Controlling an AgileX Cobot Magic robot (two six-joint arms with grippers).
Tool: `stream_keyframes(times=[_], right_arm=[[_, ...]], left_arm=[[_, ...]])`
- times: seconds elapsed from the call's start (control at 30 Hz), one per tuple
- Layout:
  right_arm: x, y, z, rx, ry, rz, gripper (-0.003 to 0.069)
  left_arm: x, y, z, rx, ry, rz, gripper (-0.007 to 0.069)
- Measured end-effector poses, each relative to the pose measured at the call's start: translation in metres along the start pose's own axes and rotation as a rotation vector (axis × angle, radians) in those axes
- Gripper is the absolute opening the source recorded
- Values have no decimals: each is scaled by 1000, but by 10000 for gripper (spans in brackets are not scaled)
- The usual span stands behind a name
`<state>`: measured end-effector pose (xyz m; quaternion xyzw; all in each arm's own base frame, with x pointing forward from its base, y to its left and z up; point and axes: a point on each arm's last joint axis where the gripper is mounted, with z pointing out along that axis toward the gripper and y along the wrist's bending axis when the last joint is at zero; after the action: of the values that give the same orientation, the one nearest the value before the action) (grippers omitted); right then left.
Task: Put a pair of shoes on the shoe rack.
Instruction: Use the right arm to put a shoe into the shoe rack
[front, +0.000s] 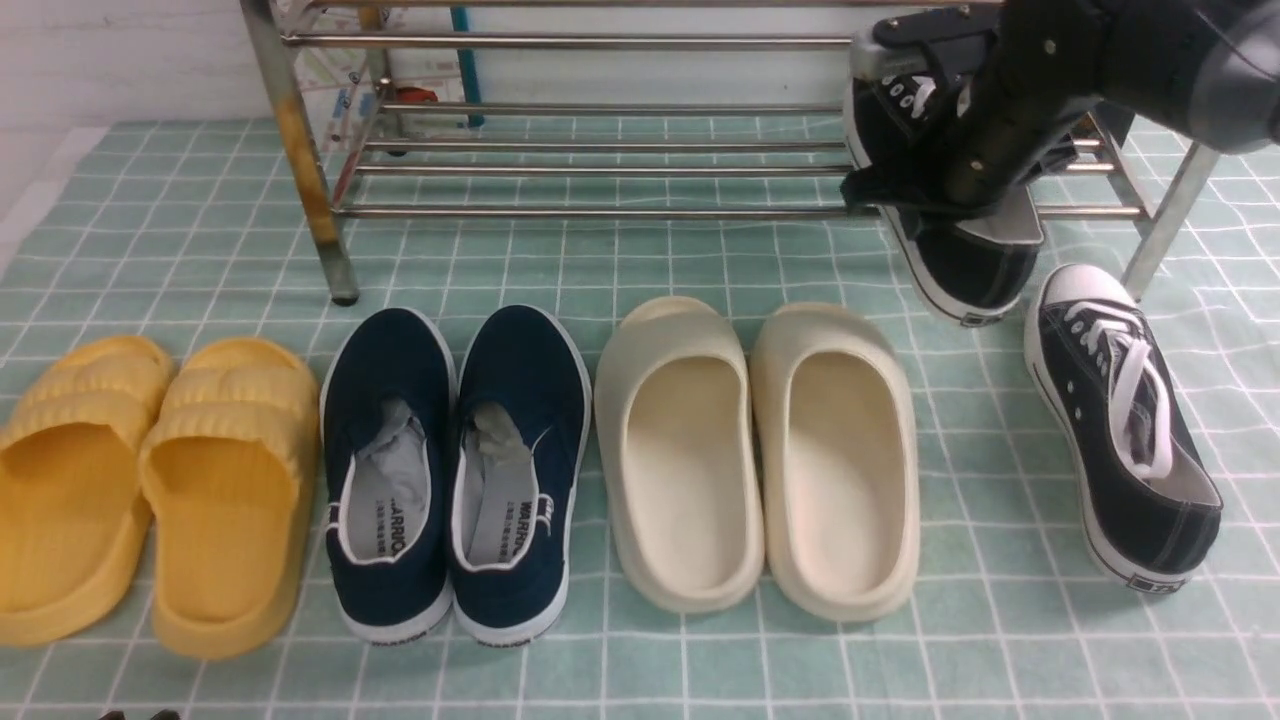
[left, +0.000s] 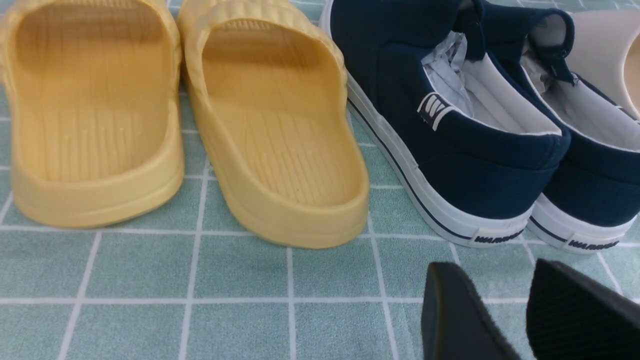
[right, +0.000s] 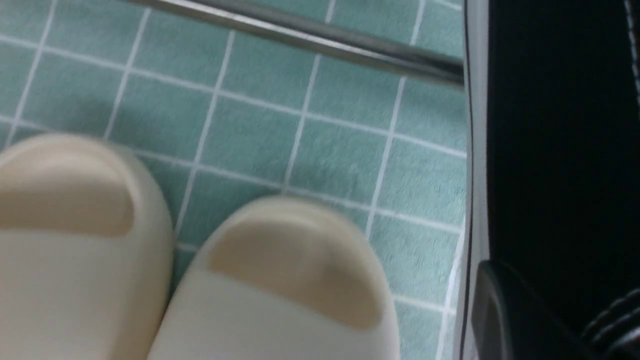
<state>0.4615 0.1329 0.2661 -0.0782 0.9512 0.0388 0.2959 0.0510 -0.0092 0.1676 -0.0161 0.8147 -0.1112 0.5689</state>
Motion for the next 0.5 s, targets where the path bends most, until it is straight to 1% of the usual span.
stream_keyframes(times=[0.2, 0.4, 0.5], right_arm=[[-13, -14, 22, 11, -19, 37, 20], [-16, -16, 32, 12, -26, 42, 27], [-18, -16, 32, 10, -44, 42, 55]], left_arm=[[0, 0, 0, 0, 0, 0, 239], [0, 0, 0, 0, 0, 0, 239], [0, 0, 0, 0, 0, 0, 239]])
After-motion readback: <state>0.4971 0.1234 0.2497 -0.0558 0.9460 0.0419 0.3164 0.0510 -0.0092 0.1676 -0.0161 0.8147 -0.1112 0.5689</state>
